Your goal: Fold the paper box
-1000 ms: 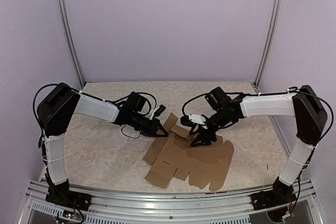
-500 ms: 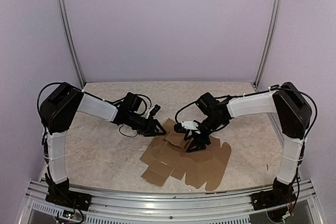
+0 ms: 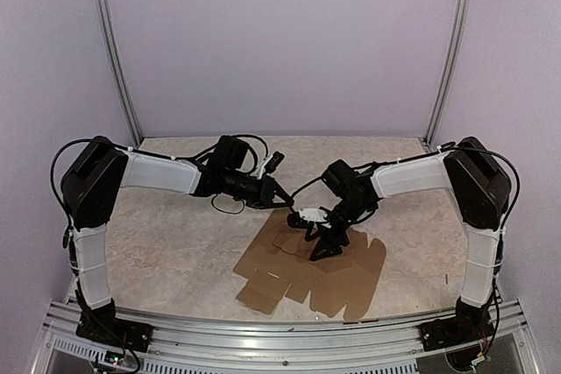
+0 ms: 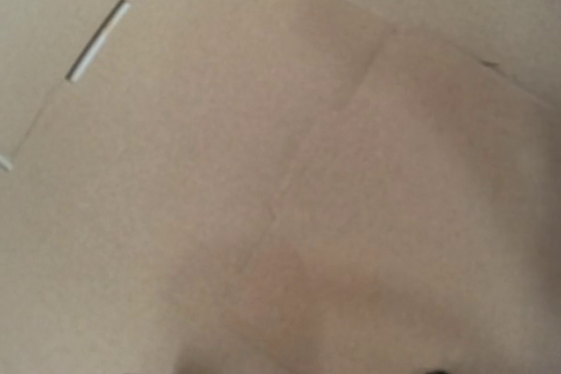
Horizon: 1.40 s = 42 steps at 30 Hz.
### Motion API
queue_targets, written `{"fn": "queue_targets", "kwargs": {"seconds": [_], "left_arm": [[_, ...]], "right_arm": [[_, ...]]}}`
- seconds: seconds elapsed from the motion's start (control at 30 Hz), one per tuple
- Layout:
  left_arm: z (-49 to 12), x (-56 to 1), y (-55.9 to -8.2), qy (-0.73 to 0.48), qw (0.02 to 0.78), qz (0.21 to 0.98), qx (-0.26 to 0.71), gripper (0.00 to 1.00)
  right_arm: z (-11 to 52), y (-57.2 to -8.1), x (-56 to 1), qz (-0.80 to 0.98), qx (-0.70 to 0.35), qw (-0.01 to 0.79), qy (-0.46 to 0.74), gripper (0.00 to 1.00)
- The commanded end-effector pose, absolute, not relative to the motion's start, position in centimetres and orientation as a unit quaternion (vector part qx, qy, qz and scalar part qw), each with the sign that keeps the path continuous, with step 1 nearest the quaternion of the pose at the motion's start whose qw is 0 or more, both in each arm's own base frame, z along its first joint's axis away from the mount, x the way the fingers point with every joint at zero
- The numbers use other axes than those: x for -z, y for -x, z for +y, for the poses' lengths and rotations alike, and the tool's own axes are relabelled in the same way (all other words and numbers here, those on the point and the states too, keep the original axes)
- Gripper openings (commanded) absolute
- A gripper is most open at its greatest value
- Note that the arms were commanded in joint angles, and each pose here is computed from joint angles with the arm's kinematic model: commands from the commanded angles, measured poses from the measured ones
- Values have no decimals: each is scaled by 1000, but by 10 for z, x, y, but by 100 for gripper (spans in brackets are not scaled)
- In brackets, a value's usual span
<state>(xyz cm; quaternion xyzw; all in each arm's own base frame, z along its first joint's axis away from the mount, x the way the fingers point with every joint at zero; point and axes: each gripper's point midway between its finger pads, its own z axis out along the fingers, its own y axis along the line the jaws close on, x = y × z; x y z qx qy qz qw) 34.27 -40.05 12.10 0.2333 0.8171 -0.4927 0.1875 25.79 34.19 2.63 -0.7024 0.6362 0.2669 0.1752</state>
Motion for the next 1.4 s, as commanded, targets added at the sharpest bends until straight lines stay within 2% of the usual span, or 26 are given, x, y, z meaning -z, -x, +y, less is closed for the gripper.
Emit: {"fn": "queue_targets", "kwargs": {"seconds": [0.0, 0.4, 0.6, 0.8, 0.9, 1.0, 1.1, 1.17, 1.27, 1.37], "left_arm": [[-417, -71, -331, -214, 126, 841, 480, 11], [-402, 5, -325, -166, 73, 898, 401, 5], [-398, 14, -327, -167, 78, 904, 385, 3], [-403, 4, -331, -184, 91, 898, 388, 2], [-412, -29, -334, -215, 141, 884, 390, 16], [-413, -89, -339, -235, 222, 868, 377, 30], [-394, -124, -338, -216, 264, 869, 358, 38], [-379, -127, -331, -199, 262, 881, 340, 40], [-350, -98, -310, -165, 225, 911, 303, 42], [-330, -71, -283, -137, 195, 929, 284, 43]], "right_arm": [[331, -244, -12, 655, -280, 127, 690, 69], [327, -252, -53, 660, -311, 158, 665, 69], [330, -266, -79, 671, -314, 192, 644, 66], [332, -305, -83, 713, -271, 243, 600, 60], [331, -313, -83, 718, -256, 247, 599, 60], [329, -318, -84, 721, -242, 252, 598, 61], [330, -319, -85, 719, -240, 258, 599, 61], [331, -318, -83, 718, -246, 257, 599, 61], [333, -307, -81, 706, -268, 247, 607, 64], [332, -297, -86, 696, -280, 247, 614, 74]]}}
